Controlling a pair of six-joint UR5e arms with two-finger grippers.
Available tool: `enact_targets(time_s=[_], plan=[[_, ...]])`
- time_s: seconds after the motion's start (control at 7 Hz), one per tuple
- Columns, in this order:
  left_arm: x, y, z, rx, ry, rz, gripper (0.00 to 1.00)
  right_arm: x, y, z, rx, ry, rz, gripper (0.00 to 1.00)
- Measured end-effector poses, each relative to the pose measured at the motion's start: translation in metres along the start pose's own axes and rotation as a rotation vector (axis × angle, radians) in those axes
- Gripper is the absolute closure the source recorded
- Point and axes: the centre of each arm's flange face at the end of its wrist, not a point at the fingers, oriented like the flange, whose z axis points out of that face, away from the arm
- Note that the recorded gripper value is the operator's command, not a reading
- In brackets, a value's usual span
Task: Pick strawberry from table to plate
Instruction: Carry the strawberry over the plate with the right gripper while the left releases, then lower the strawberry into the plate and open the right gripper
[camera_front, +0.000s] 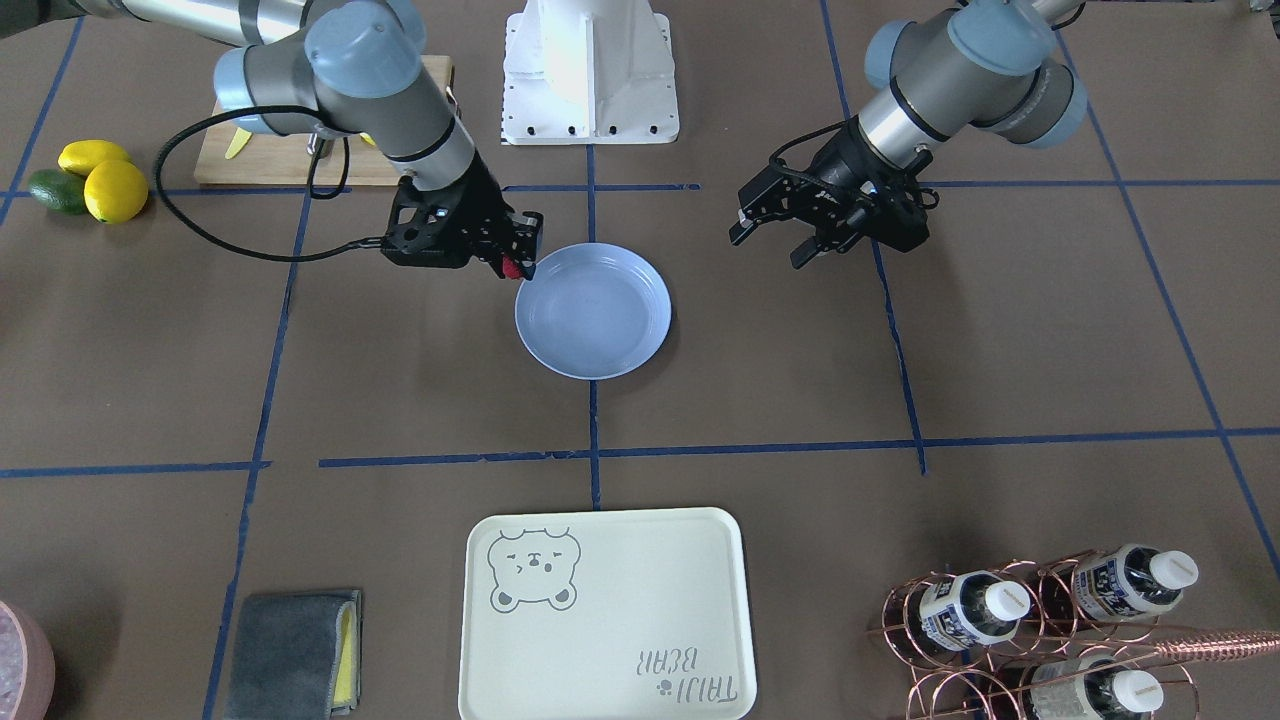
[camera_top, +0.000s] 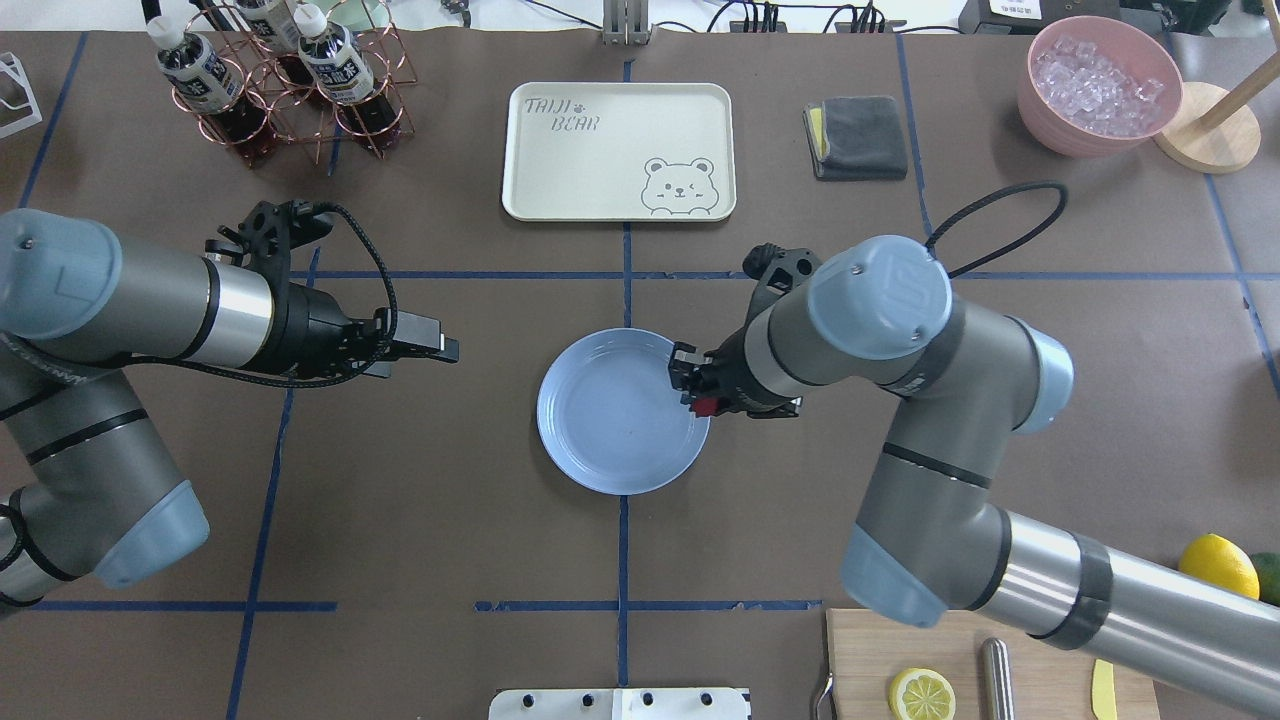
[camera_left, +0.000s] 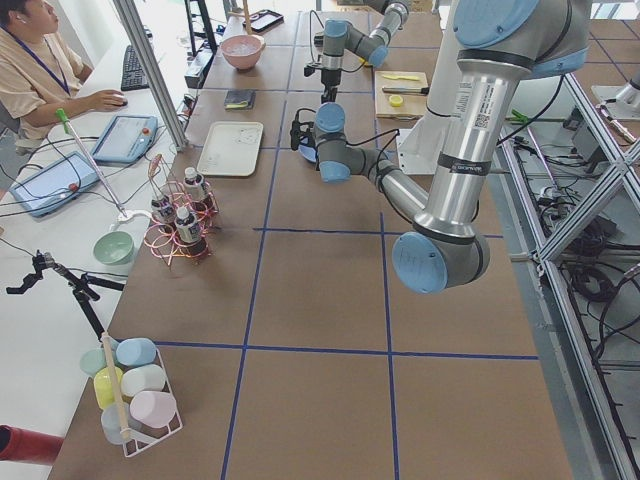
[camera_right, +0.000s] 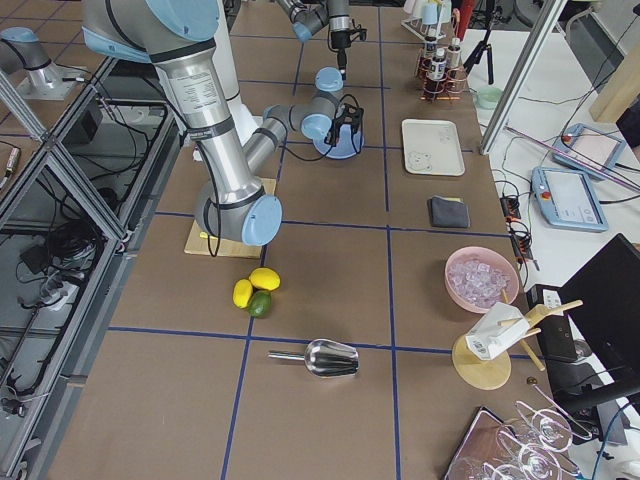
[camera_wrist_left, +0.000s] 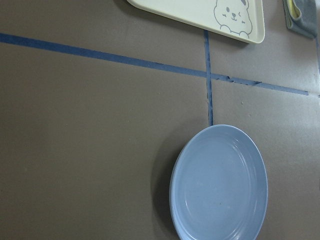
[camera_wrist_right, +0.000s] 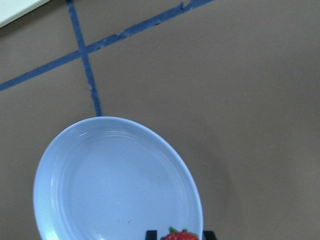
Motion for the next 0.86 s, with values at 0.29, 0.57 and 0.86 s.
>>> enact_targets(time_s=[0.29,0.57,0.86], plan=[[-0.003,-0.002,-0.004,0.007,-0.002,-0.002,0.01,-0.041,0.017,0.038,0.049,0.033,0.004,1.00],[-0.003,-0.002,-0.004,0.011,-0.002,-0.002,0.01,-0.047,0.022,0.069,0.071,0.078,0.018,1.00],[-0.002,-0.003,-0.004,0.014,-0.001,-0.003,0.01,-0.058,0.020,0.089,0.085,0.106,0.027,1.00]])
